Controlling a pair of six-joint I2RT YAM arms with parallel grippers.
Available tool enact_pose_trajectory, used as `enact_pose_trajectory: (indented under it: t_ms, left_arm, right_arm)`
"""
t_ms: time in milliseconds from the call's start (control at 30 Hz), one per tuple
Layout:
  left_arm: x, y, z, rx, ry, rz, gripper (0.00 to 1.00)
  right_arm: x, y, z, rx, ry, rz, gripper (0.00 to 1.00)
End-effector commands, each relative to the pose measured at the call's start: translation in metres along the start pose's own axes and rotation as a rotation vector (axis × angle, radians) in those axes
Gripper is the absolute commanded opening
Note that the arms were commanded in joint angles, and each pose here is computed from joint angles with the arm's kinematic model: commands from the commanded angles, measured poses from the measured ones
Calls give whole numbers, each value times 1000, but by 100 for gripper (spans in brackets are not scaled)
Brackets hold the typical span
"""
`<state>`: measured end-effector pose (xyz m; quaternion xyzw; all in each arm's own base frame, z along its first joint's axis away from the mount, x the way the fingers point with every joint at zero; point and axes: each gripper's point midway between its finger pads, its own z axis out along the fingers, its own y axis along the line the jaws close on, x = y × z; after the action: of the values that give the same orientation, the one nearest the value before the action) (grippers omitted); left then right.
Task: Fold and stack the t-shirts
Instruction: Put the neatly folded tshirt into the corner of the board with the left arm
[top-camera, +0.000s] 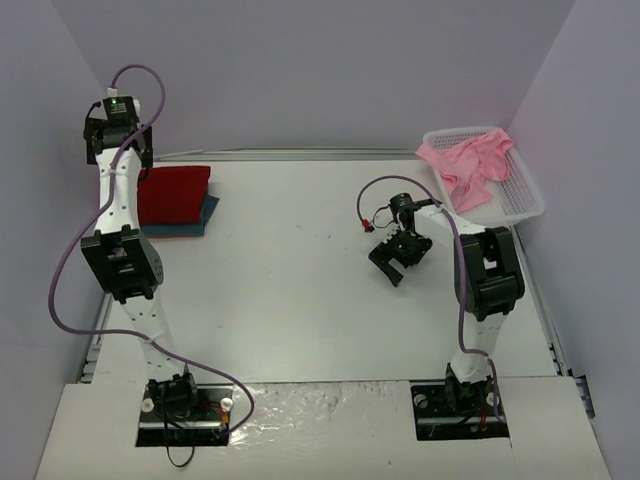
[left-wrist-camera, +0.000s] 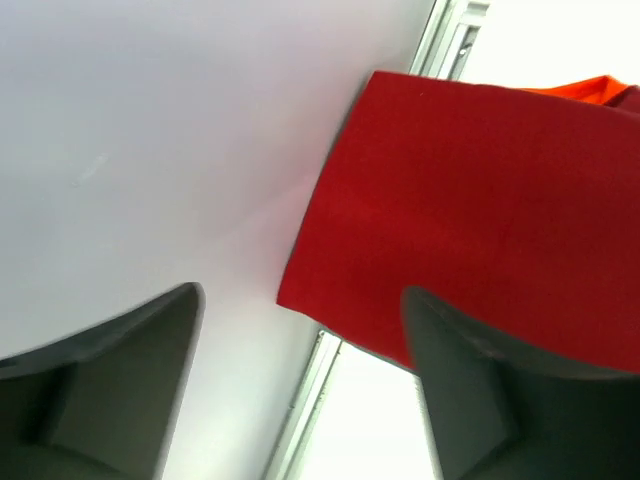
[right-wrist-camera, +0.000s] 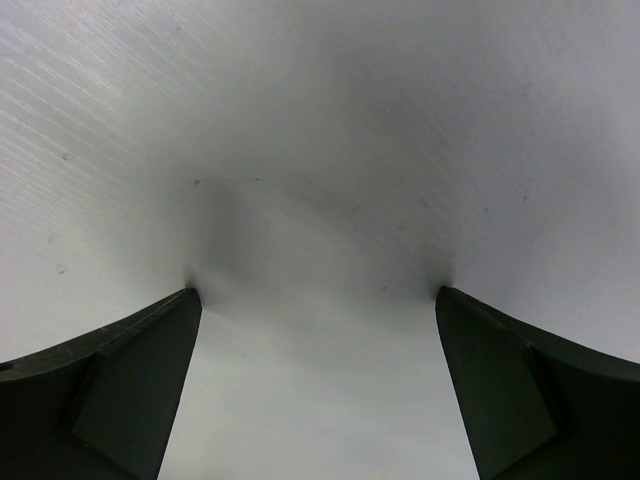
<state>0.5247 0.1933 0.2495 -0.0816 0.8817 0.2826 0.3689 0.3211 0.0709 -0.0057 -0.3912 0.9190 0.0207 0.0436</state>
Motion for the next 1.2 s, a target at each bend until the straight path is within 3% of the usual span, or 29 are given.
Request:
enact_pose_trajectory:
  t_ms: [0,100,133,200,267,300,367,400,433,500,667,700,767,1167]
  left_arm:
    - [-32,33,-70,33,-122,-62,90]
    - [-30,13,-102,204,-168,-98,97]
    - [-38,12,-131,276,-235,-115,100]
    - [-23,-1,-140,321,-234,-155,95]
    - [-33,1,-179,377,-352,-199,94]
    - [-17,-6,-191,396,-357,-202,94]
    - [-14,-11,-205,406,-416,-237,94]
    - [7,-29,-200,428,-386,-211,94]
    - [5,-25,-217,426,-451,-211,94]
    - [30,-34,-219,430,-442,-194,94]
    - [67,-61,-234,549,-455,-175,94]
    - [71,-68,-247,604,-483,-167,94]
    - [87,-86,-247,658,-481,-156,94]
    - [100,-77,-237,616,-464,-152,94]
  right_arm:
    - [78,6,52,-28,280,20,100]
    - [53,-3,30,7,172,33,100]
    - [36,-10,13,43,103,44,100]
    - [15,-18,-11,82,9,65,100]
    - [-26,-28,-64,133,-179,73,100]
    - [-51,-28,-107,143,-307,58,100]
    - [-70,-24,-148,141,-428,42,100]
    - [-76,-22,-176,168,-499,35,100]
    - [-86,-22,-199,185,-563,48,100]
    - [-90,-21,-229,227,-639,55,100]
    - [-87,-45,-275,422,-771,226,100]
    - [-88,-49,-296,471,-850,260,100]
    - [-79,-49,-303,509,-884,304,100]
    - [-43,-27,-302,476,-1017,284,100]
